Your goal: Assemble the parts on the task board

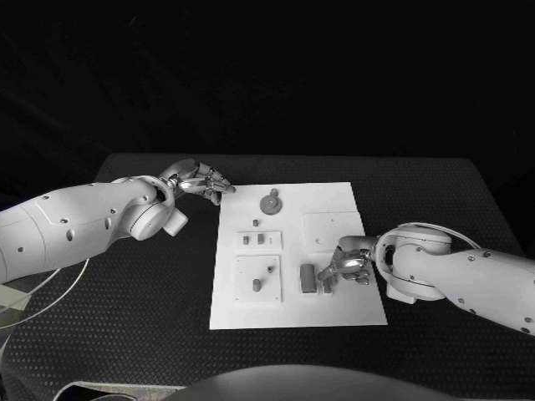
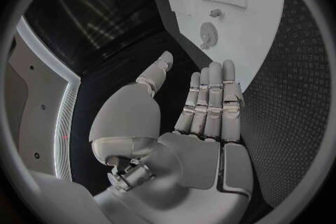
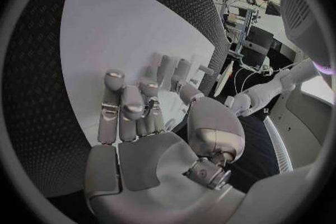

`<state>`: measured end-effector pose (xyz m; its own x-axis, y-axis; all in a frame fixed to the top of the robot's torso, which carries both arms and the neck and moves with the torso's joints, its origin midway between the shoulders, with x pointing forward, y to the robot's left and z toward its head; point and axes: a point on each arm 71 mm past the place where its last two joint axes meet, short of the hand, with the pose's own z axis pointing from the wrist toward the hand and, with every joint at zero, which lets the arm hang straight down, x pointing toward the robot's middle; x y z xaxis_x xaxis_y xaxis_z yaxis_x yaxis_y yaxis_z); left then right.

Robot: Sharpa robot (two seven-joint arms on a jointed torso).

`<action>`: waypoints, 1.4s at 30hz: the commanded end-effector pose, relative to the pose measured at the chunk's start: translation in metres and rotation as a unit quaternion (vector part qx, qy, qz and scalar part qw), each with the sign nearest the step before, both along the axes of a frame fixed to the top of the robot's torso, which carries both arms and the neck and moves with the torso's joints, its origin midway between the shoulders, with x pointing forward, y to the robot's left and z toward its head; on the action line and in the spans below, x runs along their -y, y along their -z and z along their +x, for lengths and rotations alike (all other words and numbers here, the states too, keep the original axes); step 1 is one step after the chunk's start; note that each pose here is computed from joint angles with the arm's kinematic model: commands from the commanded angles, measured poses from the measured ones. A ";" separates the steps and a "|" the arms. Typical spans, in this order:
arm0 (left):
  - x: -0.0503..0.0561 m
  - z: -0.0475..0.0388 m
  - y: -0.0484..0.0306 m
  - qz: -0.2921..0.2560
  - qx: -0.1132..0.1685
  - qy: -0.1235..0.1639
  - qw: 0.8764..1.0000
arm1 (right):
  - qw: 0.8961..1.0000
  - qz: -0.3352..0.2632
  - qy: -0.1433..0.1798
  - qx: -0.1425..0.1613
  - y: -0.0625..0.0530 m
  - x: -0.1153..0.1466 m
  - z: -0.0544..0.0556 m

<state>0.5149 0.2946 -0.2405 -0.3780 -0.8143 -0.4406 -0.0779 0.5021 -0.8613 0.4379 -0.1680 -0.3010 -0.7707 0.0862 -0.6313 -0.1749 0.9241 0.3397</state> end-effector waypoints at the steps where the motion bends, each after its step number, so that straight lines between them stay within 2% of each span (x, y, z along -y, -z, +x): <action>1: 0.002 -0.0003 -0.0007 -0.004 0.000 0.007 1.000 | 1.000 0.004 -0.009 -0.005 0.000 -0.003 -0.002; 13: 0.002 -0.0003 -0.0006 -0.004 0.000 0.006 1.000 | 1.000 0.001 -0.011 -0.005 0.000 0.000 -0.003; 25: 0.001 -0.0002 -0.0006 -0.003 0.000 0.006 1.000 | 1.000 -0.001 -0.022 -0.012 -0.002 0.005 -0.011; 42: 0.002 0.0000 -0.0005 -0.003 0.000 0.007 1.000 | 0.999 -0.008 -0.037 -0.031 0.002 0.005 -0.016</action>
